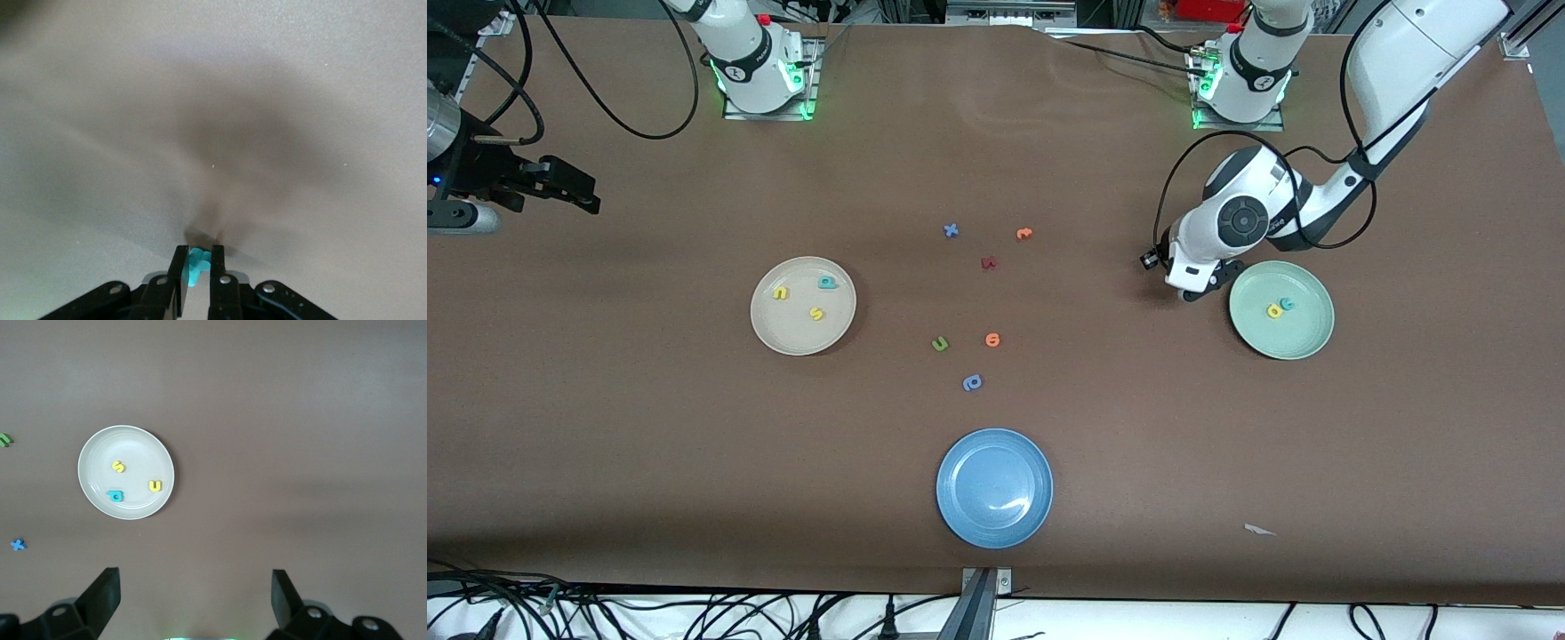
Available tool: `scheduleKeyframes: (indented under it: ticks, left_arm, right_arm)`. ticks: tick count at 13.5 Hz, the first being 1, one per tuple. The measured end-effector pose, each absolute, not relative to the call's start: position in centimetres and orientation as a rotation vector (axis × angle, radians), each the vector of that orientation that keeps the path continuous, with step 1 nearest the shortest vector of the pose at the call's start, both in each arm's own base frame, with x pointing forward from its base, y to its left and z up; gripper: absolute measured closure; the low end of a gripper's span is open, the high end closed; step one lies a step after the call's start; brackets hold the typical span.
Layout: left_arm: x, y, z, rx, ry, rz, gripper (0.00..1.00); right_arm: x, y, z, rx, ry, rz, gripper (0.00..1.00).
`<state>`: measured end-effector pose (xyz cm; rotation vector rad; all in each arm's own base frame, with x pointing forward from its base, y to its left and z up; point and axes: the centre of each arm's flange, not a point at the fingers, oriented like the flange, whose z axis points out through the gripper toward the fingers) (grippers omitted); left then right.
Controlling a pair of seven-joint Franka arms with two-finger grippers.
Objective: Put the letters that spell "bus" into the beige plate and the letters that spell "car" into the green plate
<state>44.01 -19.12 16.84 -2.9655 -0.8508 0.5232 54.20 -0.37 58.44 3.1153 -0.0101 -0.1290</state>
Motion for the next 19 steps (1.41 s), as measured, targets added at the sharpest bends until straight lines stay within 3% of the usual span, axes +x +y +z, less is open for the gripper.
scheduleKeyframes:
  ticks: [6, 9, 10, 13, 19]
  left_arm:
    - [47.9, -17.7, 19.2, -2.924, -0.892, 0.507, 0.87]
    - [47.9, -17.7, 19.4, -2.909, -0.857, 0.534, 0.85]
    - [47.5, -17.9, 19.1, -2.907, -0.847, 0.543, 0.84]
    - [46.2, -18.3, 18.3, -2.908, -0.828, 0.56, 0.58]
    - [43.5, -19.6, 17.1, -2.934, -0.809, 0.571, 0.58]
  right_arm:
    - [54.2, -0.4, 58.4, 3.114, -0.011, -0.133, 0.0]
    - [54.2, -0.4, 58.3, 3.114, -0.011, -0.133, 0.0]
    - [54.2, -0.4, 58.3, 3.113, -0.011, -0.133, 0.0]
    - [54.2, -0.4, 58.3, 3.113, -0.011, -0.134, 0.0]
    - [54.2, -0.4, 58.3, 3.113, -0.011, -0.134, 0.0]
